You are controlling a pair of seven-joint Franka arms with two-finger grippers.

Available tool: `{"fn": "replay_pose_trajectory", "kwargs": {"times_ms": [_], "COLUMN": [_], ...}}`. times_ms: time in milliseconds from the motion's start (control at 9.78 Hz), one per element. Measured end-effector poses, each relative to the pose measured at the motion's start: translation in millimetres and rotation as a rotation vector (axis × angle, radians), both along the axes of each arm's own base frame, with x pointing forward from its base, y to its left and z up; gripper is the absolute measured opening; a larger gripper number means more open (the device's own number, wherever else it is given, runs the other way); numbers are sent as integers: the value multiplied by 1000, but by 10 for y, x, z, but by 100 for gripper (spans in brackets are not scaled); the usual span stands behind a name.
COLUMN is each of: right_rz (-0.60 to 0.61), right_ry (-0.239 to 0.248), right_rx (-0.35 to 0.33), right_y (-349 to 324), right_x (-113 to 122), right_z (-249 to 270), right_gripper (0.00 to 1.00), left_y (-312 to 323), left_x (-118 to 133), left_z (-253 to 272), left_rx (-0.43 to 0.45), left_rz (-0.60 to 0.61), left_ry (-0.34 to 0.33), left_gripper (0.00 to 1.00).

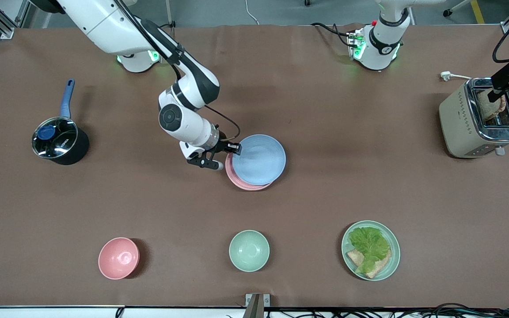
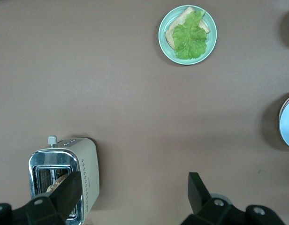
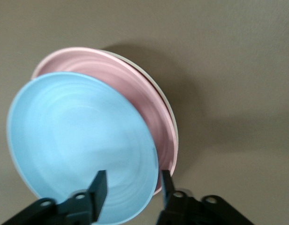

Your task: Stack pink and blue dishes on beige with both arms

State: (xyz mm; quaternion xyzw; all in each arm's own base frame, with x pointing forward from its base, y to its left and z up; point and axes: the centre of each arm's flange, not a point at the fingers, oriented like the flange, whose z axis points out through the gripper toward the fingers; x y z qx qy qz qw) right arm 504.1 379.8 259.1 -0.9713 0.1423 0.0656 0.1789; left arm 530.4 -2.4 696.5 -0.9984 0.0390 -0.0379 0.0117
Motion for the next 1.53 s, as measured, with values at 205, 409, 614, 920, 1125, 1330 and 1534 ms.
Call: {"fn": "replay_pose_trajectory", "kwargs": {"times_ms": [205,409,614,920,1125,1330,1534], "right_rz": [50,34,-55,-27,-7,9,98], "right_ry": [-22,-68,-108,-149,-149,-171,-188], "right_rx": [-80,-229,-338,-394,-405,-409,-408], "right_y": [-250,-945,-1855,-3318,-4068,-4284,-4229], "right_x": [151,359,566,699,583,468,404], "right_z": [876,1998,2792,3234,3543,3966,4191], "right_gripper": [88,100,100,100,100,100,100], "left_y": [45,41,17,-17,-19,-22,-29], "left_x": [-32,-37,-33,-24,-21,-14,-9], "left_z": [-47,-62,-74,-88,-102,-118,-129], "left_rx": [-1,-3,-8,-34,-34,-35,-35], "left_rz": [12,39,58,53,53,53,51], "left_ry": [40,50,51,54,57,60,62], "left_gripper": [100,100,100,100,100,100,100]}}
